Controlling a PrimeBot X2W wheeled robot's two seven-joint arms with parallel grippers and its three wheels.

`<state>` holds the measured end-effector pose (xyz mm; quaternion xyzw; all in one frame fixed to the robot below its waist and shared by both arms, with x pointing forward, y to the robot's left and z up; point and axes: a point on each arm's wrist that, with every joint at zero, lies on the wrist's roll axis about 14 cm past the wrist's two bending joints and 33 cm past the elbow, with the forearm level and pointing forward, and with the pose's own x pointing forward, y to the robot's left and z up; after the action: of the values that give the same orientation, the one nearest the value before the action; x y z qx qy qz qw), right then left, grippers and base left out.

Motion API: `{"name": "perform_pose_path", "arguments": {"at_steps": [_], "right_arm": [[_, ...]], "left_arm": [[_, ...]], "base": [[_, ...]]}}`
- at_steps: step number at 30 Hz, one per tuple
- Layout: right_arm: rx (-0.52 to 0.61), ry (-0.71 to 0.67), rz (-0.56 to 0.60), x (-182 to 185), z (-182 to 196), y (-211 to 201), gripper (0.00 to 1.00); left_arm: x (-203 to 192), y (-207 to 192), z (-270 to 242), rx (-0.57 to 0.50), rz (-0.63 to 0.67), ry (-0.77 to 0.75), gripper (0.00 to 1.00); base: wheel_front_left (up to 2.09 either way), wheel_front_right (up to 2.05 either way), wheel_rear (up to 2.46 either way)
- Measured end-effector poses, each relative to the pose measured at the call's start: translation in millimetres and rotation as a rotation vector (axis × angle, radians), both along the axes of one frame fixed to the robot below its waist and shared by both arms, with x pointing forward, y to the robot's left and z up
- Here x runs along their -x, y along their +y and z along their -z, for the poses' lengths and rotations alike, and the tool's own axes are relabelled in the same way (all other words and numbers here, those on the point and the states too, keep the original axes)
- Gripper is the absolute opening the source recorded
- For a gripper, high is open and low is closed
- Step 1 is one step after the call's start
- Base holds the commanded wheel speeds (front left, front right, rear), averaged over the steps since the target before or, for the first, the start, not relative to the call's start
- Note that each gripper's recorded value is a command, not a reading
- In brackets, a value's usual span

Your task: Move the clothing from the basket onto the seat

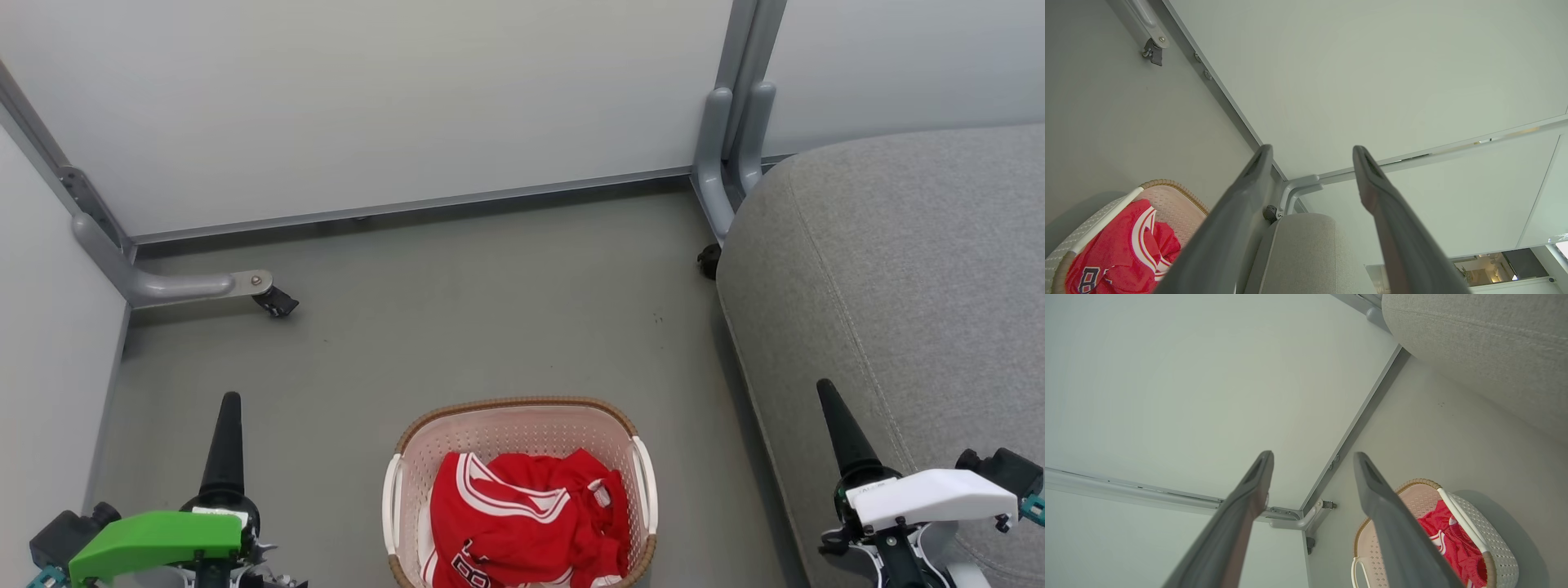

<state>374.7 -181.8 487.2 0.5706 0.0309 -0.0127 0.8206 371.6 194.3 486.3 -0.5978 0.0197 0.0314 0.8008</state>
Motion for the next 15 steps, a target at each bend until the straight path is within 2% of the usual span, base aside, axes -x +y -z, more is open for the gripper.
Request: {"name": "perform_pose_path", "arguments": {"at_steps": [15], "right_arm": [[0.326,-0.064,-0.038,3,-15,11,1.00]], "left_arm": [[0,-17,-21,-0.370,0.032,-0.027,1.00]], "base": [[0.00,0.00,0.00]]}}
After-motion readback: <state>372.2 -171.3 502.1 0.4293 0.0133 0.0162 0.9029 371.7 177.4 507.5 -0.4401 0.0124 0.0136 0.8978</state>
